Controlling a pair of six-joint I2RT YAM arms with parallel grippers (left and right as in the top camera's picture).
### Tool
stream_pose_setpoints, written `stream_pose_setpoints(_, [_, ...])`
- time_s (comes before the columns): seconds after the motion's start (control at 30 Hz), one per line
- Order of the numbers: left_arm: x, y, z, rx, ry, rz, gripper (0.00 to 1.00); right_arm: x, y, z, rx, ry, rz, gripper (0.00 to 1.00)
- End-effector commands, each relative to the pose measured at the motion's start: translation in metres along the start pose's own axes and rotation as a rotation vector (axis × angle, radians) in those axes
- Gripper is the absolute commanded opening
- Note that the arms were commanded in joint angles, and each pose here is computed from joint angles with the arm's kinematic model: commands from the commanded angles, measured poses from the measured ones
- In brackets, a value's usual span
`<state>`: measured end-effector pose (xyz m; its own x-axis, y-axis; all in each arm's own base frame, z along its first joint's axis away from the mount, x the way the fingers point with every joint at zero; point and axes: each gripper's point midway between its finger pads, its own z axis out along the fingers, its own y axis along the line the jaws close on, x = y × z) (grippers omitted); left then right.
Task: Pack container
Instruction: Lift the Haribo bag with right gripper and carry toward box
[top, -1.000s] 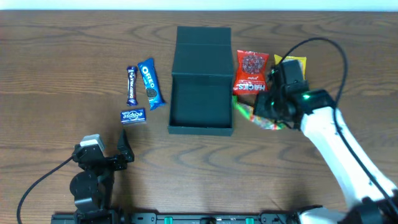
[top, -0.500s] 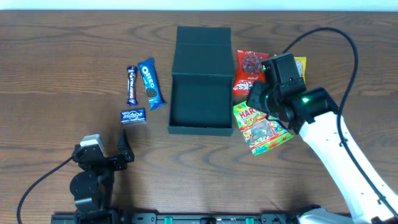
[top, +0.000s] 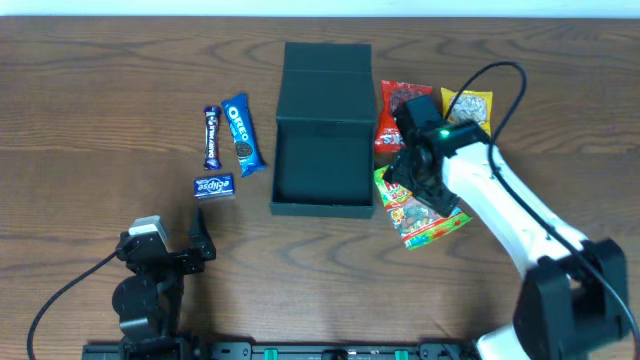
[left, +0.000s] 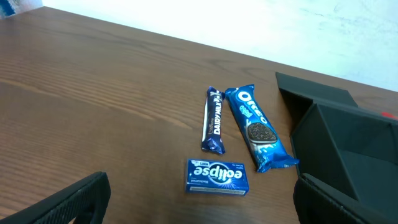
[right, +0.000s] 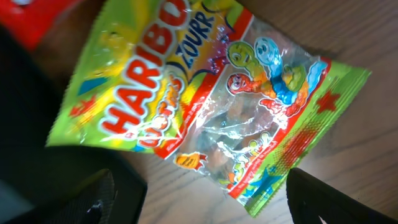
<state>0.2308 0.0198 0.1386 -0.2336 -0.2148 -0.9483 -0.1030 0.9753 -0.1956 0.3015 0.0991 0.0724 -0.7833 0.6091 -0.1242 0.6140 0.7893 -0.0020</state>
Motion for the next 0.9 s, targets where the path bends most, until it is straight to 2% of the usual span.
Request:
stream_pose_setpoints(0.0, [0.011, 0.003, 0.003, -0.01, 0.024, 0.001, 0.95, -0.008, -0.002, 0.008, 0.024, -0.002, 0.115, 0.88])
stream_pose_setpoints(0.23, [0.011, 0.003, 0.003, -0.01, 0.024, 0.001, 0.95, -0.005, -0.001, 0.032, 0.031, 0.082, 0.171, 0.8])
stream_pose_setpoints(0.57, [0.011, 0.003, 0.003, -0.01, 0.024, 0.001, 0.95, -0.005, 0.005, 0.055, -0.017, 0.071, 0.176, 0.74])
stream_pose_setpoints(0.67, [0.011, 0.003, 0.003, -0.01, 0.024, 0.002, 0.95, -0.001, 0.0, 0.065, -0.017, 0.072, 0.176, 0.67])
stream_pose_setpoints(0.87, [0.011, 0.003, 0.003, -0.01, 0.024, 0.002, 0.95, 0.006, -0.007, 0.081, -0.019, 0.071, 0.176, 0.48])
